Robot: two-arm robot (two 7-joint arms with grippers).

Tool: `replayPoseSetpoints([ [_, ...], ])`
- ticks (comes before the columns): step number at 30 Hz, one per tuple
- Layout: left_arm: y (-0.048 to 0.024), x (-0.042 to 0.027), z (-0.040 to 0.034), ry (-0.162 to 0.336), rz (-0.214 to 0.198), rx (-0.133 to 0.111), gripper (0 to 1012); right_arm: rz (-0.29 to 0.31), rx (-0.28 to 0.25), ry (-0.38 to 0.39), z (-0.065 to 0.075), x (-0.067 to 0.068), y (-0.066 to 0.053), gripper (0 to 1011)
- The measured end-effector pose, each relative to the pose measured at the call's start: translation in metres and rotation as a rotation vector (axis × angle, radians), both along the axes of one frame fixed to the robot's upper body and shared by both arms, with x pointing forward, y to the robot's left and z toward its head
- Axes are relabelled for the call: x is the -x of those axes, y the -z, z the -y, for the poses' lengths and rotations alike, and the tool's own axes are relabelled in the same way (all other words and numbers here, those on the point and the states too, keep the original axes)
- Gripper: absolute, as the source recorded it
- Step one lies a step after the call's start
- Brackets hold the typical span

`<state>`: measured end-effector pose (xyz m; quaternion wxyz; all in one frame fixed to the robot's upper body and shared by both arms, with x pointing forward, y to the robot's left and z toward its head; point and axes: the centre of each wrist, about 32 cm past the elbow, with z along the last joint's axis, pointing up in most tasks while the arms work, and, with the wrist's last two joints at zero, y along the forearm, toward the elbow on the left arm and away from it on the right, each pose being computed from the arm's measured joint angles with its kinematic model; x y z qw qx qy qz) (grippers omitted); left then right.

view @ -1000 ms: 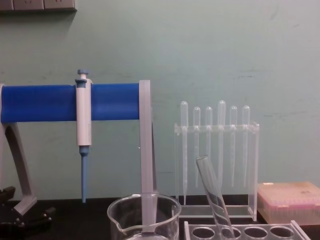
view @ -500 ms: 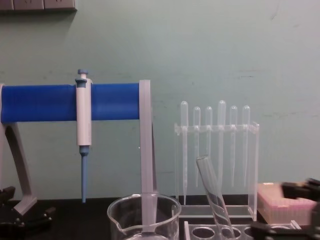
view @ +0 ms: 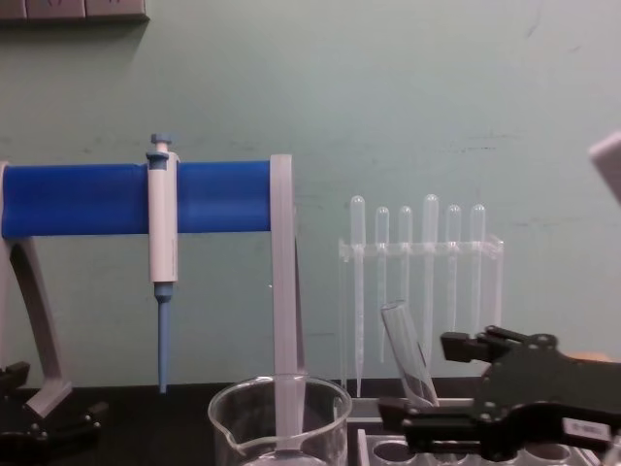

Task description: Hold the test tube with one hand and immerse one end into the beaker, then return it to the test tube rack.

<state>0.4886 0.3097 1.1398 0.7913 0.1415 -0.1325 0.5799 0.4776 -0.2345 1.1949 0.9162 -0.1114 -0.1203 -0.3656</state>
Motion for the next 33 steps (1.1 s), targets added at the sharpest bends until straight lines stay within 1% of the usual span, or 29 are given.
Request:
replayPoseSetpoints([
  [6,0.0,0.0,0.0,0.0,0.0,0.0,1000,-0.011,-0.009,-0.003,-0.009,-0.007,0.004,1002],
  [10,0.0,0.0,0.0,0.0,0.0,0.0,1000,-0.015,-0.01,-0.003,-0.012,-0.011,0.006,1002],
  [12,0.0,0.0,0.0,0.0,0.0,0.0,1000,-0.016,-0.011,-0.002,-0.013,-0.011,0.006,964],
  [13,0.0,0.0,0.0,0.0,0.0,0.0,1000,-0.016,-0.012,0.0,-0.014,-0.012,0.007,964],
  [16,0.0,0.0,0.0,0.0,0.0,0.0,1000,-0.018,-0.017,0.004,-0.015,-0.012,0.006,895],
  [21,0.0,0.0,0.0,0.0,0.0,0.0,1000,-0.025,-0.02,0.008,-0.015,-0.012,0.006,739],
  [24,0.0,0.0,0.0,0.0,0.0,0.0,1000,-0.029,-0.02,0.007,-0.016,-0.012,0.005,682],
  [25,0.0,0.0,0.0,0.0,0.0,0.0,1000,-0.031,-0.021,0.006,-0.016,-0.012,0.005,601],
  [28,0.0,0.0,0.0,0.0,0.0,0.0,1000,-0.034,-0.024,0.006,-0.016,-0.012,0.005,541],
  [29,0.0,0.0,0.0,0.0,0.0,0.0,1000,-0.036,-0.026,0.006,-0.017,-0.012,0.005,481],
  [31,0.0,0.0,0.0,0.0,0.0,0.0,1000,-0.037,-0.031,0.007,-0.017,-0.012,0.005,448],
  [32,0.0,0.0,0.0,0.0,0.0,0.0,1000,-0.037,-0.033,0.007,-0.017,-0.011,0.004,380],
  [33,0.0,0.0,0.0,0.0,0.0,0.0,1000,-0.037,-0.035,0.007,-0.017,-0.011,0.004,362],
])
